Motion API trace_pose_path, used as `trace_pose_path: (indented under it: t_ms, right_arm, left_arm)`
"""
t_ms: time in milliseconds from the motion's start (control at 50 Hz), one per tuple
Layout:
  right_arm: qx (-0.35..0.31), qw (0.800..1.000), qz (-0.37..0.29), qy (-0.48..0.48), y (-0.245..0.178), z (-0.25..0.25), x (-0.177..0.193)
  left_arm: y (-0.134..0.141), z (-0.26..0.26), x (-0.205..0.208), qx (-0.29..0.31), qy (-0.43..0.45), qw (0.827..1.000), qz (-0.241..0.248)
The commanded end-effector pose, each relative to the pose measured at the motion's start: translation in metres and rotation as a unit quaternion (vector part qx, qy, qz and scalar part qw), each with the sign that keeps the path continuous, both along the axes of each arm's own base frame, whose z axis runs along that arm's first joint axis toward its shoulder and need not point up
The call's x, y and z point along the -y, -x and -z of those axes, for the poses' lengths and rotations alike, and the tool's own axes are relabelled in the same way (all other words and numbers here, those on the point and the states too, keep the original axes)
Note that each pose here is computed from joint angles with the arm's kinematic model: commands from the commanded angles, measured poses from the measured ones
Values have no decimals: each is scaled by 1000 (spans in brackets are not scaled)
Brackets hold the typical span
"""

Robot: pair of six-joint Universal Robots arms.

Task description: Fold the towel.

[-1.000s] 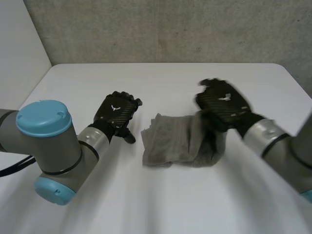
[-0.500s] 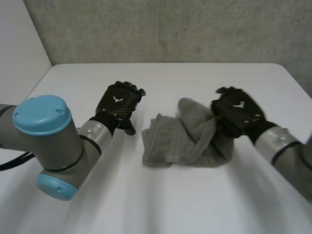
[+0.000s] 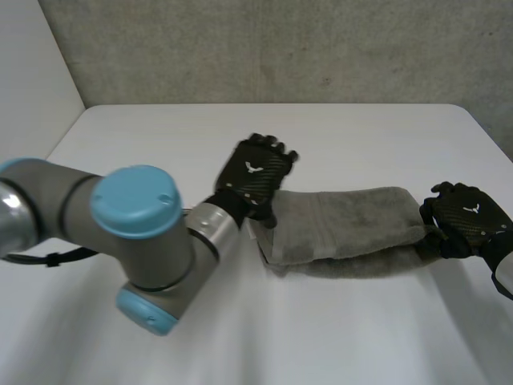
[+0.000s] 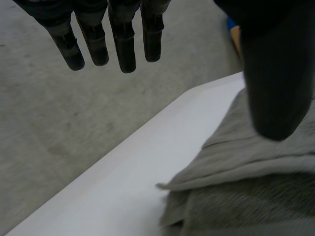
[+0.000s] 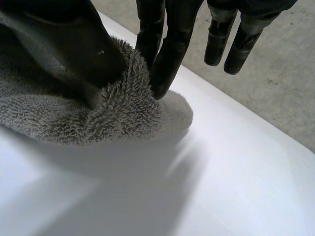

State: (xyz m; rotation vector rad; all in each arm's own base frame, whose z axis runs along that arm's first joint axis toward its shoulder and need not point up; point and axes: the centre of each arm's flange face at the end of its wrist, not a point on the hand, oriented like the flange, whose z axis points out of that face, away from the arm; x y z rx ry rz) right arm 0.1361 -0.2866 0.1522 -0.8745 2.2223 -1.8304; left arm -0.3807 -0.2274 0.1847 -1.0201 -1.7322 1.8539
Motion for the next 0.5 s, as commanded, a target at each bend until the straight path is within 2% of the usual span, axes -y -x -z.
trace_pose_path:
  t_ms: [20,500]
  right_arm:
    - [-2,1000,-2,-8,1,3,-3]
    - [-1,1000,0,-9,1,2,-4]
  left_arm:
    - [31,23,-22,13,-15,999,49]
    - [40,91,-43,61,-70,993,71]
